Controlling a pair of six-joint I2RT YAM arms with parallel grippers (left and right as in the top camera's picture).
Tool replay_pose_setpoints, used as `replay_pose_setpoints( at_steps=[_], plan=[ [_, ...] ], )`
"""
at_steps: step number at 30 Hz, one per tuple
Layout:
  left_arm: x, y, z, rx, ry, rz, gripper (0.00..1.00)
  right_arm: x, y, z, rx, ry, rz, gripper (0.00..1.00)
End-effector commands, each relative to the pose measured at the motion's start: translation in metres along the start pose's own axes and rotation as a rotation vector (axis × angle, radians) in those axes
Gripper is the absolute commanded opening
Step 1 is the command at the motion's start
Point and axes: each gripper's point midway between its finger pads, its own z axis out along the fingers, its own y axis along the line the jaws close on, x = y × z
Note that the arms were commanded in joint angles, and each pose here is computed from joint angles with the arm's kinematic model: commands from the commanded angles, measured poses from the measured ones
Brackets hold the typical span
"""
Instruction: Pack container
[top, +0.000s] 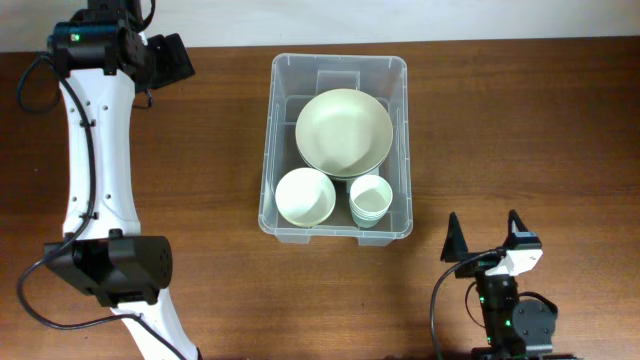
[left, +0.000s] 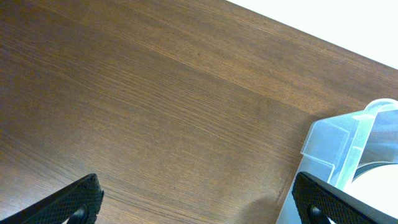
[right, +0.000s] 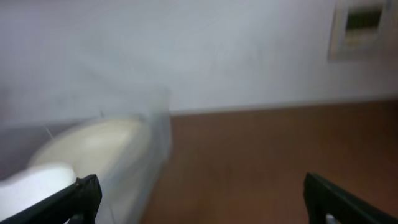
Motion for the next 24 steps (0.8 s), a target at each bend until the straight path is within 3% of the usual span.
replay_pose_setpoints(
  at_steps=[1, 24],
  plan=[
    [-0.0033, 0.0014, -0.0078, 0.004, -0.018, -0.011, 1.00, 0.0145, -0.0099, -0.0006, 0.052, 0.052, 0.011, 0.99],
    [-0.0033, 0.0014, -0.0078, 0.004, -0.018, -0.011, 1.00, 0.0149, -0.0058, -0.0003, 0.028, 0.054, 0.012, 0.99]
  ],
)
